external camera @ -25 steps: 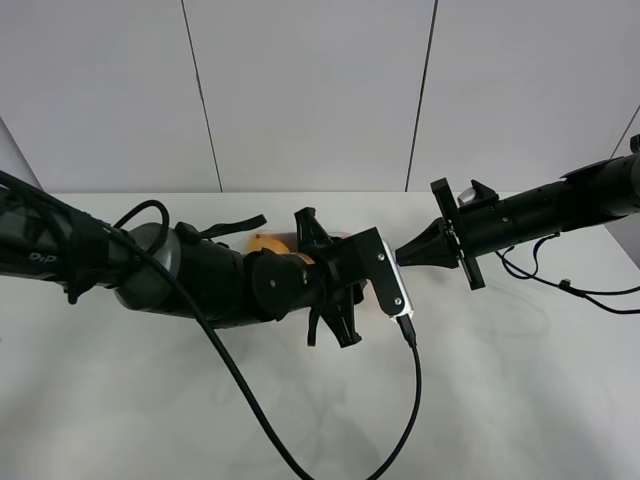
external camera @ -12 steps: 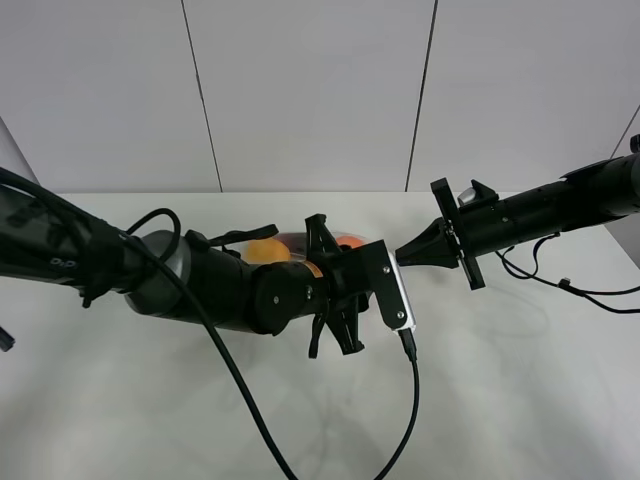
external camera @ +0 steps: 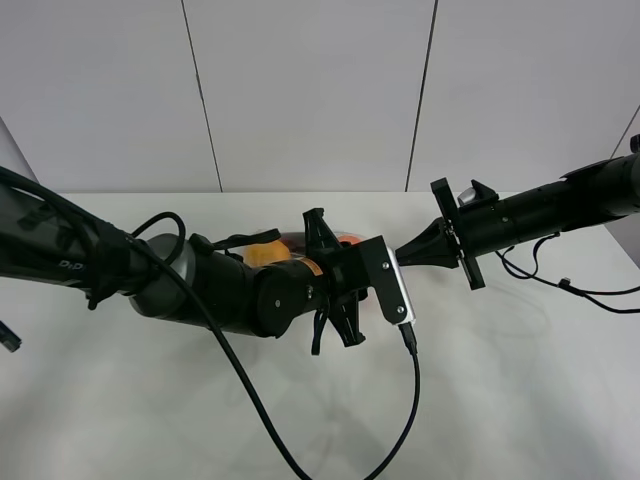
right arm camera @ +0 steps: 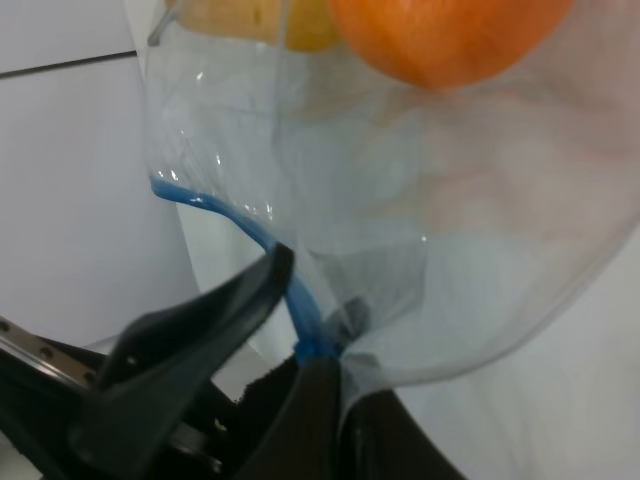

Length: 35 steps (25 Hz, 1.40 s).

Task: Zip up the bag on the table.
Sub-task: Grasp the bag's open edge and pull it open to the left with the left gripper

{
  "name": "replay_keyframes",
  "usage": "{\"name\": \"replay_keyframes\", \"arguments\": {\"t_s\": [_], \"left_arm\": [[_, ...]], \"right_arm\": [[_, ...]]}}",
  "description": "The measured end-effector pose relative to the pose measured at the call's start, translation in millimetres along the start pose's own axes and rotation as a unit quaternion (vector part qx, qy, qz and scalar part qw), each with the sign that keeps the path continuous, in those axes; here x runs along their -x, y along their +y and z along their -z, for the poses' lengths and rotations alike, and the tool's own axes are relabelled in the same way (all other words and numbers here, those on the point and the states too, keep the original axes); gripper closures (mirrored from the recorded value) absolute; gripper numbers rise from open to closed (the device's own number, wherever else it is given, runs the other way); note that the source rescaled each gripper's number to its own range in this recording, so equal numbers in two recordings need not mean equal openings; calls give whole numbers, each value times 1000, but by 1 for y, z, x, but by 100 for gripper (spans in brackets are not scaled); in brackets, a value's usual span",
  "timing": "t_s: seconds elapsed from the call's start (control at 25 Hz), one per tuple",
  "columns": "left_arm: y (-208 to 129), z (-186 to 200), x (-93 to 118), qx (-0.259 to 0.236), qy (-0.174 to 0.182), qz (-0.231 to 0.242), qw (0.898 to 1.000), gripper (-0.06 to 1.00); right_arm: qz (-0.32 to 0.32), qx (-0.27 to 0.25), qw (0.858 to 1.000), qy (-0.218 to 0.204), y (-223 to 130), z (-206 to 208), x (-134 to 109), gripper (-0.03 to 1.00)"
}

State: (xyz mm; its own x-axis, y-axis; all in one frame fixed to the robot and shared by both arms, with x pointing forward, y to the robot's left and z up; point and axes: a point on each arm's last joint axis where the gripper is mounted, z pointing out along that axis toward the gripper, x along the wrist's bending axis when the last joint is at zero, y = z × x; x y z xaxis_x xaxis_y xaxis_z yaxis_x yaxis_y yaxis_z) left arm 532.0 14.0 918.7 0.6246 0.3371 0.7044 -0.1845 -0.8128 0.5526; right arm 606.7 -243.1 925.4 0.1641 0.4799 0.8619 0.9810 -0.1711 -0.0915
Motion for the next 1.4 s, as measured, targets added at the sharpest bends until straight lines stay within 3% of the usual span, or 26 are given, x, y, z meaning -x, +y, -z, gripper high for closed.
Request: {"name": "replay_keyframes", "arguments": {"t_s": [0.16,0.48,0.84,1.12,1.4], "left_arm": [[0,0,0,0,0,-5,1000,86],[0,0,0,0,-1,-12,1000,94],[-5,-1,-5,-6,4,-53,999,94],[-43,4,-20,-44,55,-88,994,94],[-88,20,-47,-93,126,-87,984,94]], "right_arm": [[-1,1,1000,1,0,0,0,97],[-1,2,1000,2,0,0,0,97],[-2,2,1000,3,0,0,-1,97],[-6,11,1000,8,2,0,-1,97],[-9,15,1000,13,4,0,-2,97]]}}
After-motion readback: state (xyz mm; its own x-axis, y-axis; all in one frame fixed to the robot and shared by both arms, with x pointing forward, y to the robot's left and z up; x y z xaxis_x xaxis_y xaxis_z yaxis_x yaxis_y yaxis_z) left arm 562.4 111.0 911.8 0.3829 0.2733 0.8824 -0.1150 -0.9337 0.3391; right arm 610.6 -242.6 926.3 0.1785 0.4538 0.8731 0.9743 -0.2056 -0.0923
